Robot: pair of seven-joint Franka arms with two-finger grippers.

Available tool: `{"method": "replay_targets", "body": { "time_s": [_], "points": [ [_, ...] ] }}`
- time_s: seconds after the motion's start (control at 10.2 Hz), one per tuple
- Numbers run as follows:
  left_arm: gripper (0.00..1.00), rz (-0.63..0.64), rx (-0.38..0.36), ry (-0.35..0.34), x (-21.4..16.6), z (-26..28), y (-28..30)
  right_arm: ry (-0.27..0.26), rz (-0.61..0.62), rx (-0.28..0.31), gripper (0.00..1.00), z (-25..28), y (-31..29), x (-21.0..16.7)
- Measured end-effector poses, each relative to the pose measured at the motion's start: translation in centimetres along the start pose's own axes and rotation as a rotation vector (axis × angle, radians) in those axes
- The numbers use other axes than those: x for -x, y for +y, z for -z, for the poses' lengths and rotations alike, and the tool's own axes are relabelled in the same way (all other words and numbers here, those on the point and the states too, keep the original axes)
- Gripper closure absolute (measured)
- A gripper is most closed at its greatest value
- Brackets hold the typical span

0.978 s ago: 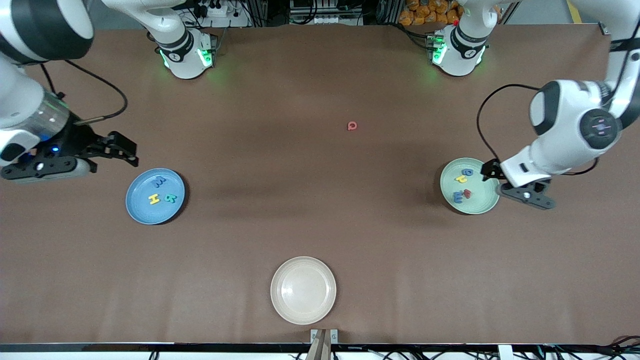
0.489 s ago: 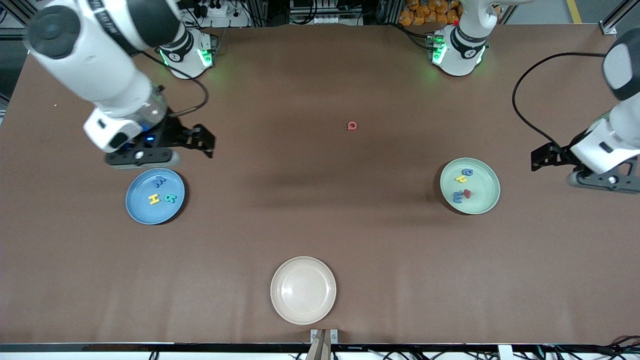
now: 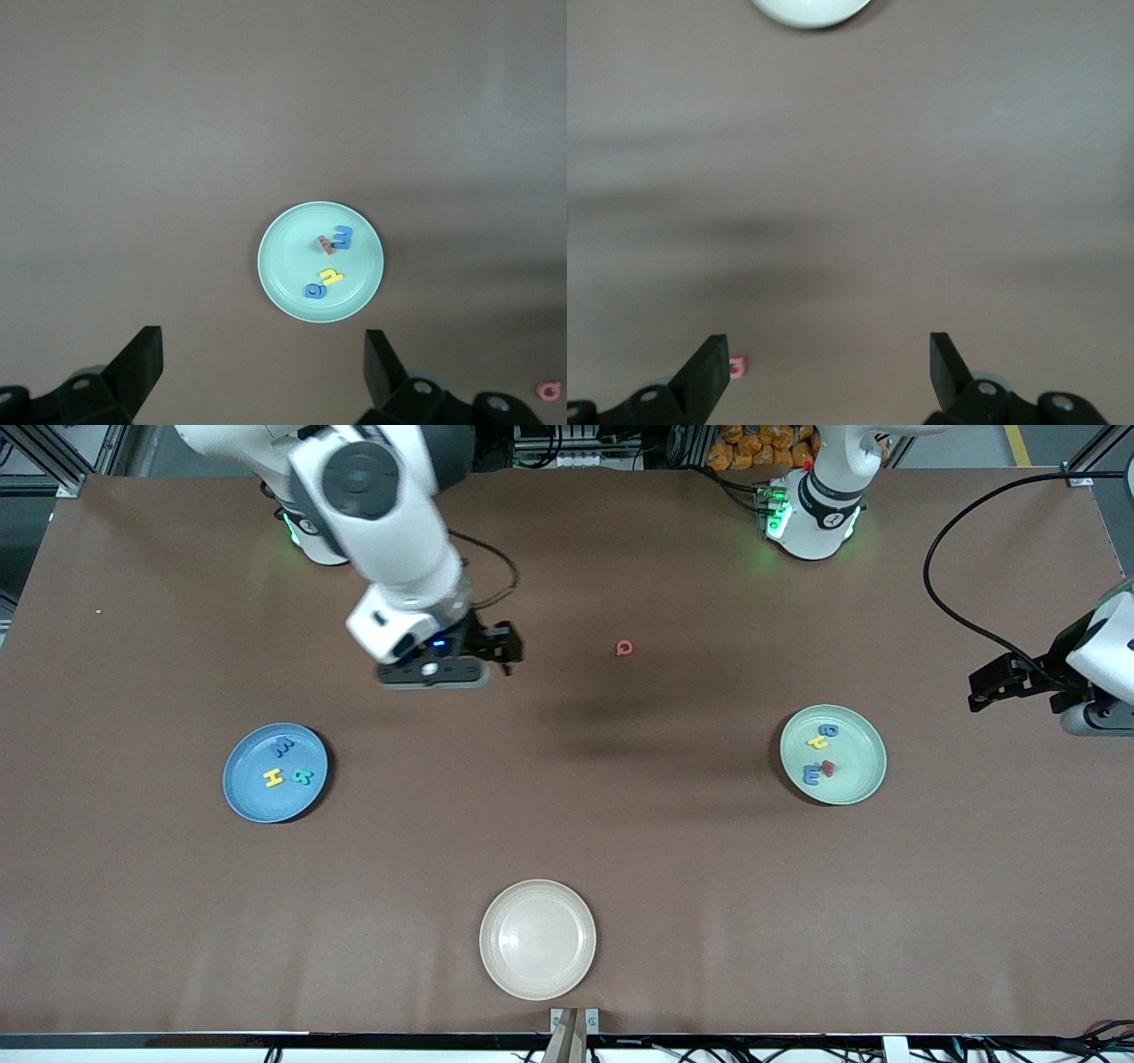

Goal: Sort uppercase to blue plate, lowercase to green plate
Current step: 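Move the right gripper to the pink G while the left gripper withdraws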

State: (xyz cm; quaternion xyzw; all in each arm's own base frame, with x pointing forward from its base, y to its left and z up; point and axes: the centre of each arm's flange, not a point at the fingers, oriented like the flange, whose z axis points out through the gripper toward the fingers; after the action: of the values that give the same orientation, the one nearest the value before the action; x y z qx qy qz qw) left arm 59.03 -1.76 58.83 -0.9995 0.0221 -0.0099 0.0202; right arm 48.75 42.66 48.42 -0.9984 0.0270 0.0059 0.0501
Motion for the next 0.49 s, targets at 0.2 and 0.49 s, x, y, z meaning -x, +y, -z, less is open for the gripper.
{"method": "replay_targets", "body": {
  "time_s": [0.2,0.49],
  "points": [
    [0.00,0.023,0.000,-0.020,0.2,-0.2,-0.3,-0.011,0.006,0.036,0.00,-5.6,-6.3,5.0],
    [0.00,0.059,-0.003,-0.006,0.2,0.7,-2.3,0.023,-0.019,0.056,0.00,-13.9,-13.2,11.6]
  ]
}}
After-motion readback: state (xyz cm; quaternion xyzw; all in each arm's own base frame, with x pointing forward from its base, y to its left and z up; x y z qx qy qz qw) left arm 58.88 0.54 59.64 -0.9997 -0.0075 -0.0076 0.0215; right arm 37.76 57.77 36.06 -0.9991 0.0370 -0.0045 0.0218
